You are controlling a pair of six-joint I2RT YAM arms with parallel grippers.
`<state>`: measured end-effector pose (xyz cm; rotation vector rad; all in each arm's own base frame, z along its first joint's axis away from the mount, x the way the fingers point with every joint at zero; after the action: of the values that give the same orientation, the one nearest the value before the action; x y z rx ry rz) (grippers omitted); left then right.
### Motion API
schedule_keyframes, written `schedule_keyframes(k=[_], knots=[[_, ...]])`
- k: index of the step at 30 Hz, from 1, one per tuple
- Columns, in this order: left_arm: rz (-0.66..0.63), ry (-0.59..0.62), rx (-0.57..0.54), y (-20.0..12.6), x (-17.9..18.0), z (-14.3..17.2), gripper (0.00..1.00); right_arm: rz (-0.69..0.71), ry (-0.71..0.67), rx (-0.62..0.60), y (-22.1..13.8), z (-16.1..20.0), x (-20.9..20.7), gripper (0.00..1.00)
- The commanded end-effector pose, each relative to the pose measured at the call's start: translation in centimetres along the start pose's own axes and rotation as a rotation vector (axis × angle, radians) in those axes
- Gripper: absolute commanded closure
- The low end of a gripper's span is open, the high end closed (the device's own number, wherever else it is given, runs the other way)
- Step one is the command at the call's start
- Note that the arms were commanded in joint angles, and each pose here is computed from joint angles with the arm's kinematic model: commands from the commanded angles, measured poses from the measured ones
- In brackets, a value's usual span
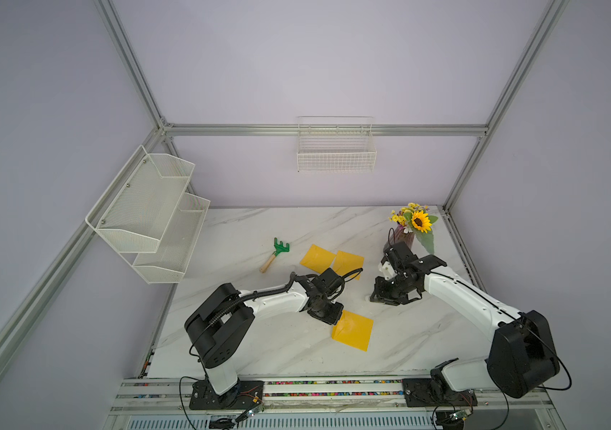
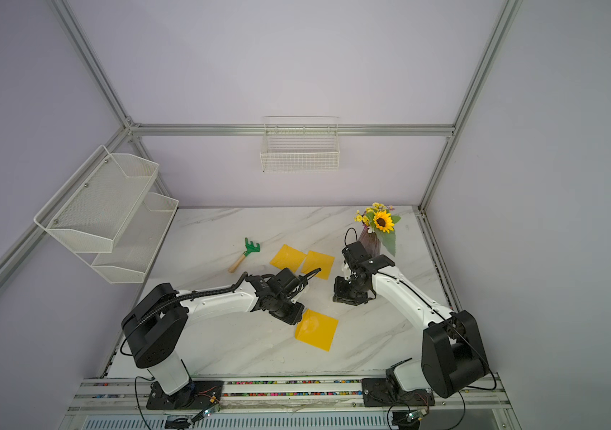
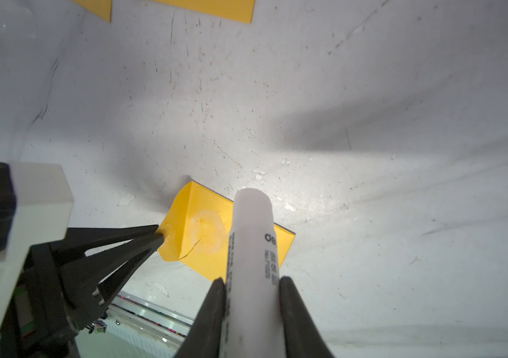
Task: Seal the envelope with a glue stick
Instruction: Apply the envelope at the center of the board, then seal the envelope at the center of the board.
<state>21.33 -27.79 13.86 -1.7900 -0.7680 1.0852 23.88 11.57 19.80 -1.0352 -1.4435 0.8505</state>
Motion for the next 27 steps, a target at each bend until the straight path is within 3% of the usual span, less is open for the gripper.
schedule_keyframes(k=[1, 9, 16, 27], knots=[[0.025, 0.019, -0.034, -0.9, -0.7, -1.0, 0.94, -0.025, -0.012, -0.028, -0.6, -0.1, 0.1, 1.00], [-0.044, 0.009, -0.044, -2.3, 0.3, -0.3, 0.98, -0.014, -0.013, -0.029, -0.4, 0.1, -0.2, 1.00], [-0.224, 0.010, 0.015, -2.9, 2.1, 0.2, 0.98, 0.000, -0.015, -0.013, 0.0, -0.1, -0.3, 1.00], [-0.177, 0.053, 0.058, -1.2, 0.6, -1.4, 0.97, 0.042, -0.007, 0.001, 0.1, 0.4, -0.8, 1.00]])
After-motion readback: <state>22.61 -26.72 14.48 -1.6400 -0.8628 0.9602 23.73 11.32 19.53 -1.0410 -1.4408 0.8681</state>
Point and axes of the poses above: each gripper's point midway between its finger pads, its own y axis out along the fingers, its own x axis along the line the jaws close on, z = x × y, the point moved 10 cm from there along -y, back along the fingers, and after that the axes turned 4 degrees about -y, right-handed, at the moved point
